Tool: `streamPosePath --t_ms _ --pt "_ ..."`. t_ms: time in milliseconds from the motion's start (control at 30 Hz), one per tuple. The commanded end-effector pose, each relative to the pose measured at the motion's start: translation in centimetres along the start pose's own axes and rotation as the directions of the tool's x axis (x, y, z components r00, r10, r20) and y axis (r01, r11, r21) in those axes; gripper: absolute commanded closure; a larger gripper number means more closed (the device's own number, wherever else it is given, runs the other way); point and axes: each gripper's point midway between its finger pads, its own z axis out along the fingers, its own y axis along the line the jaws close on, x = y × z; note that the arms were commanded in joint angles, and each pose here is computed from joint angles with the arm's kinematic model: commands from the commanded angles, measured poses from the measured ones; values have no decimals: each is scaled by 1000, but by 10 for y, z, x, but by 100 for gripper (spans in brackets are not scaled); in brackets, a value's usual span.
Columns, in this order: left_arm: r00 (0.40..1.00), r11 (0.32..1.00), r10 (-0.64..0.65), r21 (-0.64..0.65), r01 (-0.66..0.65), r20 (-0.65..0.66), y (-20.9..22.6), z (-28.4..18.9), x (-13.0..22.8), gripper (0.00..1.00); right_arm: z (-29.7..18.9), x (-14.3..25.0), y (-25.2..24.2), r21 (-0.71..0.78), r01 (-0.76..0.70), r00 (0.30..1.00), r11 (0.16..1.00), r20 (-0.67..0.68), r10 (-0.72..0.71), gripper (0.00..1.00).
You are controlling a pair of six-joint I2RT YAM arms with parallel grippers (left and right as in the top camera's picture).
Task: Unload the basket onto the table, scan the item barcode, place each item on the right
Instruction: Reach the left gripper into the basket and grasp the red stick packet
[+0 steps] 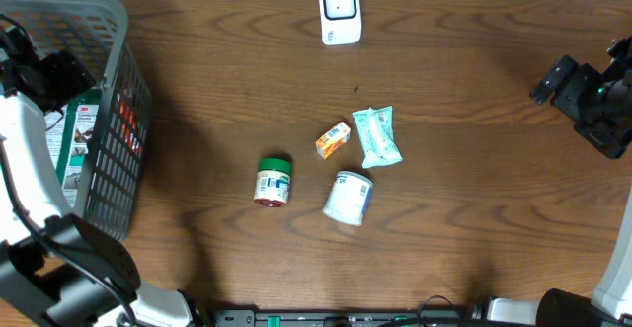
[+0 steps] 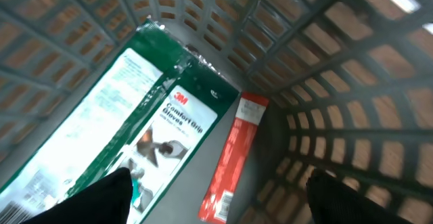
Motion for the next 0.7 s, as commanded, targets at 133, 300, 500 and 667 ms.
streamPosePath --t_ms 133,300,500,667 --pt "996 1000 5 -1 -5 -89 7 48 14 18 -2 -4 0 2 -9 1000 1000 11 9 1" --pt "982 1000 -6 -9 5 -187 12 79 37 18 -2 -4 0 2 -9 1000 1000 11 9 1" --pt "961 999 39 2 -40 -273 17 110 61 21 -2 -4 0 2 -9 1000 1000 11 9 1" --pt "953 991 92 118 -61 -287 1 116 66 23 -2 -4 0 2 -9 1000 1000 11 9 1"
